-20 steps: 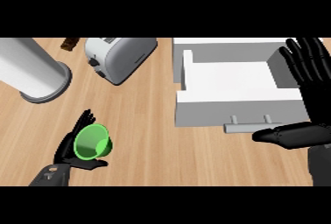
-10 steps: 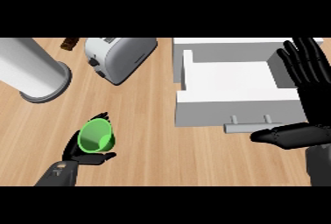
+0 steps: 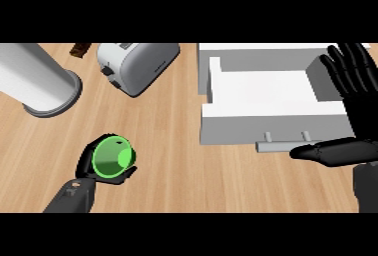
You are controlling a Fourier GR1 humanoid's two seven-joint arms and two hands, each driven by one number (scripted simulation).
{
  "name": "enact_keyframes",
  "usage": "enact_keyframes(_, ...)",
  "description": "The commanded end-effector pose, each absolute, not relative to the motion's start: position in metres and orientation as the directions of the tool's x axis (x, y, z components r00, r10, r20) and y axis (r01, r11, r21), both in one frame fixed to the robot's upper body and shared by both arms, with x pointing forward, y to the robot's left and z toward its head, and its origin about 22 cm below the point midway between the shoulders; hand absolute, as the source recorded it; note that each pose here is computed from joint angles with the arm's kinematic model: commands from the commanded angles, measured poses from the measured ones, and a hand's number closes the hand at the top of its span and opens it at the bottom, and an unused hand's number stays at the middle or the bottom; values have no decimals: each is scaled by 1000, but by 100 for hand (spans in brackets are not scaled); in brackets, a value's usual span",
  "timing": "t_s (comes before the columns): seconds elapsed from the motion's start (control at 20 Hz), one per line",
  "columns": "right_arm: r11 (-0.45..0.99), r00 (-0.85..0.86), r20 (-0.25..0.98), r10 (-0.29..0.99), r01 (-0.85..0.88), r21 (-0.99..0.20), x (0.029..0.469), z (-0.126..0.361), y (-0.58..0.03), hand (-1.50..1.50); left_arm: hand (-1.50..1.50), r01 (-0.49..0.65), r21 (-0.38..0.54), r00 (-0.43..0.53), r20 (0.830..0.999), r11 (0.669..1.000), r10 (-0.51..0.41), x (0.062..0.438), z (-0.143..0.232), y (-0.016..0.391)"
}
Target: Pick up the cup, place it into the drawer and close the drawer
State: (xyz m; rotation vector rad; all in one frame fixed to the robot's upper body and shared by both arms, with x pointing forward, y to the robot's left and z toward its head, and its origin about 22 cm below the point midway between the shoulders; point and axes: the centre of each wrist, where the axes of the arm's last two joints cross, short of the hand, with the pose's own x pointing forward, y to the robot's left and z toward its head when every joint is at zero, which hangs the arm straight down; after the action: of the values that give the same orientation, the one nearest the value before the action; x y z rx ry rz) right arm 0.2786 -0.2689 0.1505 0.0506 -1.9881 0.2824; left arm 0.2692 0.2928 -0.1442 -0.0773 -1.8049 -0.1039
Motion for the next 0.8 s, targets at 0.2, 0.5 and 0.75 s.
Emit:
enact_keyframes(0.2, 971, -430, 899, 83, -167, -169, 284, 169, -271, -150, 150, -254, -79, -426, 904, 964, -38, 287, -135, 280)
enact_keyframes(0.5, 971, -420, 901, 108, -147, -186, 268, 153, -266, -150, 150, -11, -171, -532, 835, 985, 139, 329, -99, 265)
enact_keyframes(0.75, 976, -405, 910, 90, -147, -162, 276, 153, -259, -150, 150, 130, -124, -526, 832, 984, 174, 372, -53, 224)
